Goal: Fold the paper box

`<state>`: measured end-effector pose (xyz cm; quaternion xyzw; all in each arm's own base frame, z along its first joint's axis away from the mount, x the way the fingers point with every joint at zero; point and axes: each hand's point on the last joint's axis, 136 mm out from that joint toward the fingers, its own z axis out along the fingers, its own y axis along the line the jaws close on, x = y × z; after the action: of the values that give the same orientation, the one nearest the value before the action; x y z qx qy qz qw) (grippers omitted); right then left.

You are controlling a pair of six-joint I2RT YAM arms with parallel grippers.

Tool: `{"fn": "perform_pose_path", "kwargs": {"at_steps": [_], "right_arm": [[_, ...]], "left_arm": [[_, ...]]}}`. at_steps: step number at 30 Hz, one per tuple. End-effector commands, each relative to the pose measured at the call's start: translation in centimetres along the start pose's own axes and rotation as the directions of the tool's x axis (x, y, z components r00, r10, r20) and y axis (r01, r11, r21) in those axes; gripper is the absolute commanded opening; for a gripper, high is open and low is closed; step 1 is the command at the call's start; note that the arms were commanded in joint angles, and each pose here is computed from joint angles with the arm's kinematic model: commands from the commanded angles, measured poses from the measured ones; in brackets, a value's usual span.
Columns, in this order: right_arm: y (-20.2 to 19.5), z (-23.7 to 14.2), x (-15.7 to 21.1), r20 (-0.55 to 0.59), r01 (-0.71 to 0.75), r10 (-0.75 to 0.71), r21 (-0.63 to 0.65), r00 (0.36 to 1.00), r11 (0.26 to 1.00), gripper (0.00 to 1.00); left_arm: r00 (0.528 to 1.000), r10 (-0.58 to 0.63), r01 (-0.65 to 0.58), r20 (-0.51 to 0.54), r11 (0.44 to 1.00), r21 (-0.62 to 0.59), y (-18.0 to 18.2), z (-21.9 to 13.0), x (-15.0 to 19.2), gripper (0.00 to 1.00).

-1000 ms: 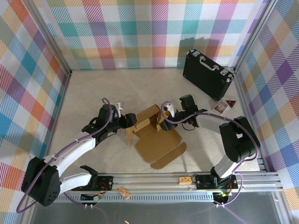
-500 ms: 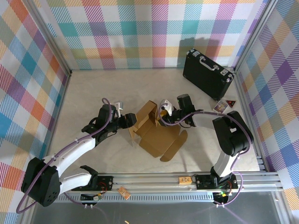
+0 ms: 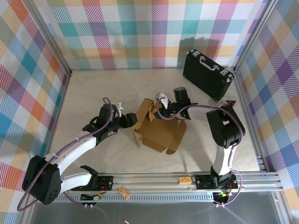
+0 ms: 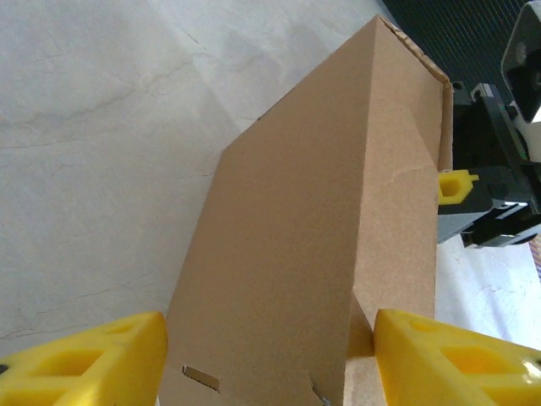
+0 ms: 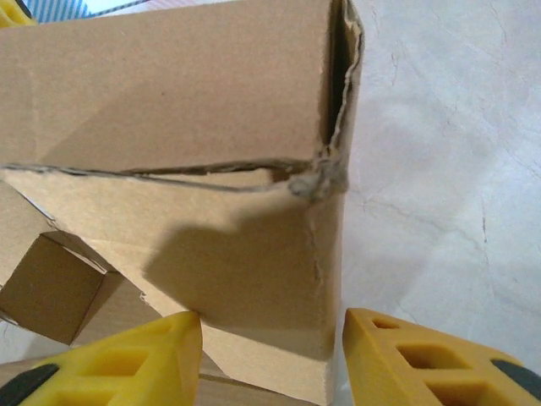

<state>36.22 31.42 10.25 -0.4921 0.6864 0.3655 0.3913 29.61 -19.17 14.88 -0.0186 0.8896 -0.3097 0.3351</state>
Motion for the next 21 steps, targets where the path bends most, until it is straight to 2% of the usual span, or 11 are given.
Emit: {"fn": "perform_pose_path", "kwargs": {"at_steps": [1, 8, 18, 21], "right_arm": [[0.8, 0.3, -1.2, 0.049, 0.053, -0.05, -0.067, 0.998, 0.996, 0.46], [0.4, 1.2, -2.3, 0.067, 0.034, -0.026, -0.122, 0.997, 0.992, 0.45], [0.8, 1.8, -3.8, 0.104, 0.074, -0.052, -0.218, 0.993, 0.973, 0.43], [0.4, 2.1, -4.3, 0.102, 0.117, -0.098, -0.204, 0.99, 0.972, 0.44]], "left_arm": [[0.99, 0.006, -0.02, -0.14, 0.995, -0.095, 2.6, 0.6, 3.8, 0.65], [0.99, 0.01, -0.022, -0.139, 0.996, -0.087, 2.2, 0.9, 3.4, 0.65], [0.988, 0.018, -0.031, -0.156, 0.996, -0.082, 2.0, 1.2, 3.3, 0.65], [0.987, 0.019, -0.032, -0.157, 0.996, -0.079, 2.0, 1.2, 3.4, 0.65]]}}
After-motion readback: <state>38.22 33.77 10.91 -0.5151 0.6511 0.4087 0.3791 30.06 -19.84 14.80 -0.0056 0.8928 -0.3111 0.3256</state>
